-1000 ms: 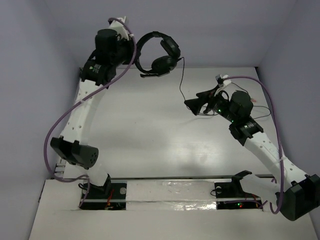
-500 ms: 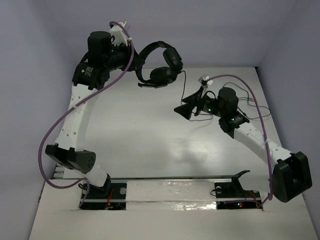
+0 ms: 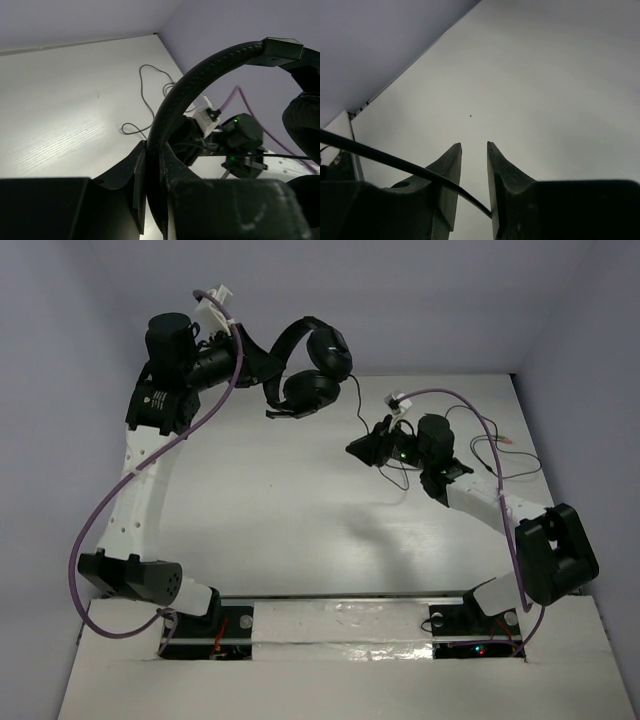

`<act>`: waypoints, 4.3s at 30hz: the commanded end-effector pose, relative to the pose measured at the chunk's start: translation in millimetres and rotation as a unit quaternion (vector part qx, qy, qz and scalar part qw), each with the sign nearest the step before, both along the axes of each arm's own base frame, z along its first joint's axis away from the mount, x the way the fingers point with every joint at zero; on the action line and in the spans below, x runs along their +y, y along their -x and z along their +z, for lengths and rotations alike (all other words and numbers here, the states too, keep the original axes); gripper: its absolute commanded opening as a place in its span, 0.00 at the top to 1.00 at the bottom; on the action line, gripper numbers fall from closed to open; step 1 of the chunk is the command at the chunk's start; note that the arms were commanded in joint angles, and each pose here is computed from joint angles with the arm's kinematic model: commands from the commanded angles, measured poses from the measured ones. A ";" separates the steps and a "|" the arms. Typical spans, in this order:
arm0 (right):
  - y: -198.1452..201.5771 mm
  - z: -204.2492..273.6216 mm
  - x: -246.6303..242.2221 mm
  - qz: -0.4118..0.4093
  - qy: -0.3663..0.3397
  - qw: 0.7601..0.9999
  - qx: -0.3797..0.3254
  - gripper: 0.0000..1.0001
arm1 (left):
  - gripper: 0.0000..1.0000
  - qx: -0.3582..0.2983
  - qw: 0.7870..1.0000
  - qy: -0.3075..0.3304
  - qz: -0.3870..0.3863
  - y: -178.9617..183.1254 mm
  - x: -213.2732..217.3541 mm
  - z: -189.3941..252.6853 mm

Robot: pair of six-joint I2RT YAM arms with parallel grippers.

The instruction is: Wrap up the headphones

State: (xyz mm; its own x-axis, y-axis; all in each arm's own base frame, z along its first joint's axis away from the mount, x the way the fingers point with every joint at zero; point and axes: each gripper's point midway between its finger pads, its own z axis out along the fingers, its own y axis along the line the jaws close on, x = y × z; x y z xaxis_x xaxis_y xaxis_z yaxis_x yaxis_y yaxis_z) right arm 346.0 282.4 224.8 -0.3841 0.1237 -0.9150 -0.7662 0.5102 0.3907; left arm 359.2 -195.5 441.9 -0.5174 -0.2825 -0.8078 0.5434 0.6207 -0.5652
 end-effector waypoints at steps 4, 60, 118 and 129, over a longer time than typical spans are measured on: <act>-22.5 23.4 4.2 -0.021 -0.015 0.998 -0.064 0.52 | 1.00 -0.103 0.990 0.084 -0.039 48.2 5.3 85.1; 72.8 -9.9 46.4 -0.133 0.274 0.951 0.060 1.00 | 1.00 -0.029 0.903 0.003 0.428 -98.8 106.2 -91.4; -60.2 102.0 -59.9 -0.351 0.206 0.913 -0.040 1.00 | 1.00 -0.013 0.996 -0.084 0.016 48.9 -76.2 -219.8; -36.7 105.0 -75.0 -0.370 0.117 0.921 -0.035 1.00 | 1.00 -0.014 1.000 -0.008 0.008 49.2 -60.1 -176.3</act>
State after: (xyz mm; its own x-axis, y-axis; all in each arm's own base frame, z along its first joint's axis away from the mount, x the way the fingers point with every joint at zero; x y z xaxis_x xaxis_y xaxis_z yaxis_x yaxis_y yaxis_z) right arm 379.0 208.8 295.3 -0.3211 -0.0028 -0.9471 -0.2028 0.9770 0.0659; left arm 318.6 -240.7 201.7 -0.5609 -0.2004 -0.8033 0.4310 0.7578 -0.4900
